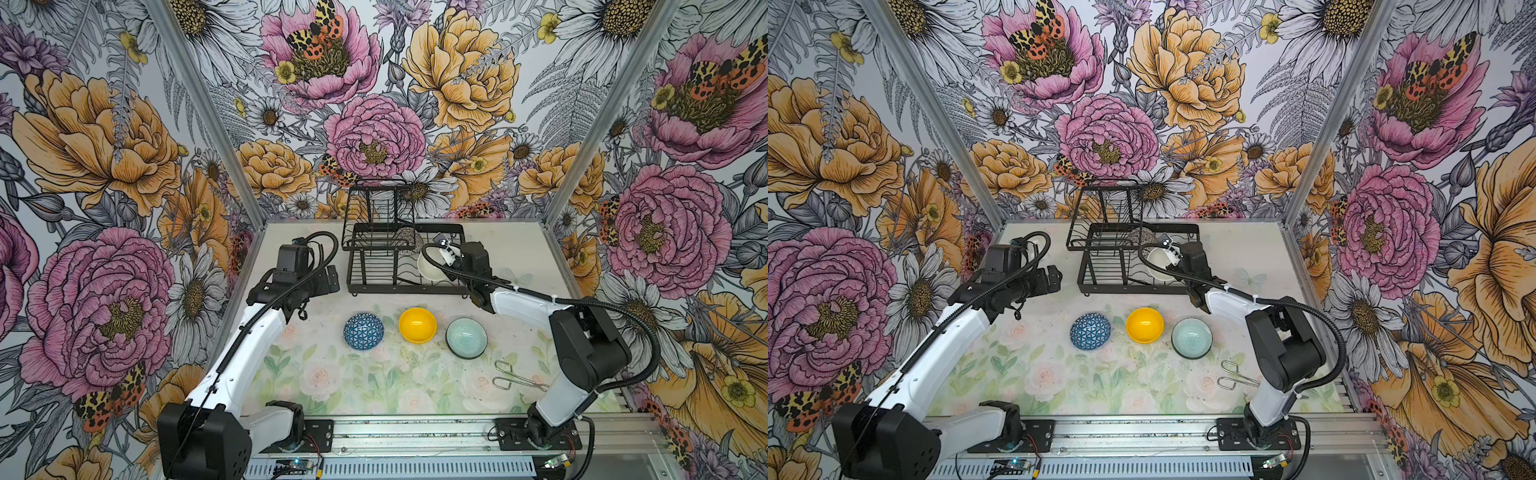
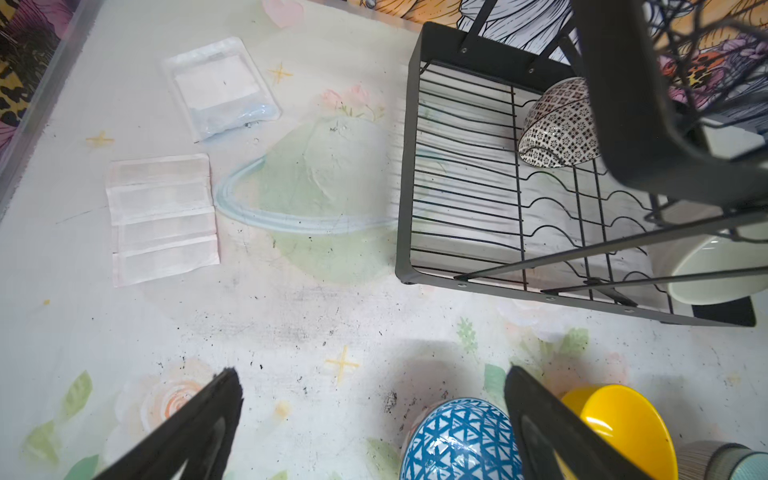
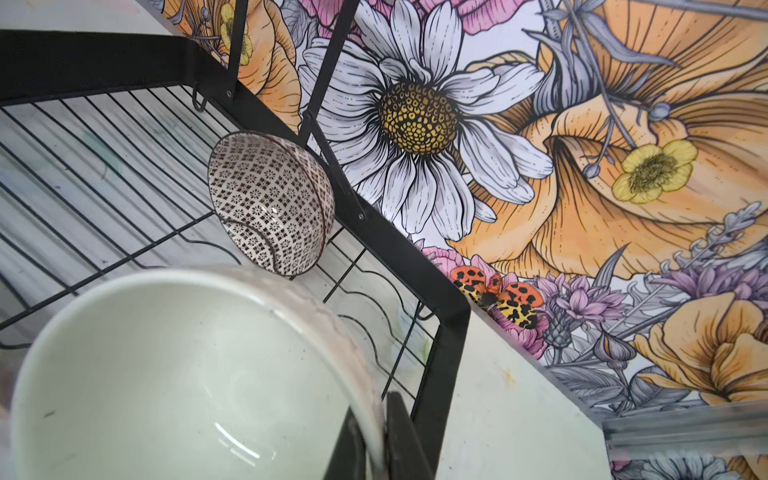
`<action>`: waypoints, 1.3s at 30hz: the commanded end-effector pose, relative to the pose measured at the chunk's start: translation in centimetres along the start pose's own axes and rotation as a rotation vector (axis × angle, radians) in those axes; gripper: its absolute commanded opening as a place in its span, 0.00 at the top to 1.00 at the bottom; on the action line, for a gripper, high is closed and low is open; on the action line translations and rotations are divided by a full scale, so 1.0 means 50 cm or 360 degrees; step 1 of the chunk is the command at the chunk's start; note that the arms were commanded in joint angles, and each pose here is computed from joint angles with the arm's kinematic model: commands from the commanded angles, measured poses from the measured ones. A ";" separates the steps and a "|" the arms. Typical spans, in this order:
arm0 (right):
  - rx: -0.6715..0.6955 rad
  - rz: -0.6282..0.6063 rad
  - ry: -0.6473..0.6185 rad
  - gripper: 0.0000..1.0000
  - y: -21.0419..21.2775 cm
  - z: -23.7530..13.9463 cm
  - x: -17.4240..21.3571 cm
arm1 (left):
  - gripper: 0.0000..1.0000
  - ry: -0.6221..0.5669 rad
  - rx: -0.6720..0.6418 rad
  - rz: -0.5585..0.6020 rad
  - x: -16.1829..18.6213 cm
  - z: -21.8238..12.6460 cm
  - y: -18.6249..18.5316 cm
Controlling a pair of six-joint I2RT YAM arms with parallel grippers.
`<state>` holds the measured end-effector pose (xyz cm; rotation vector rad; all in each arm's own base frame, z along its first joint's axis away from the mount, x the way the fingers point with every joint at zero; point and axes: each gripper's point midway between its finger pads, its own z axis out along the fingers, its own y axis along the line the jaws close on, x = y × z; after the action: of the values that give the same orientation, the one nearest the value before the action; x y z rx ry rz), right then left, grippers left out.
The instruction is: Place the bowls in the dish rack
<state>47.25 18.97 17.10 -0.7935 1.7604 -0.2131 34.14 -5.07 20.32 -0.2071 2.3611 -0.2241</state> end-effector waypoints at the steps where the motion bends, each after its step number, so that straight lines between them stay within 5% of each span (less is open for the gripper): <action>1: 0.0236 -0.0027 -0.0336 1.00 -0.063 0.005 -0.126 | 0.01 -0.0037 0.0086 -0.0028 -0.019 0.011 -0.007; 12: 0.0393 -0.0128 -0.0315 1.00 -0.045 0.084 -0.098 | 0.01 0.0089 0.0088 -0.0080 0.001 0.056 0.011; 39: 0.0435 -0.0376 -0.0532 1.00 0.030 0.139 -0.108 | 0.01 0.0112 0.0081 -0.0073 -0.004 0.064 0.007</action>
<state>53.14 23.79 13.82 -0.8654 1.4299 -0.4594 35.68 -4.81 16.99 -0.2450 2.4507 -0.2974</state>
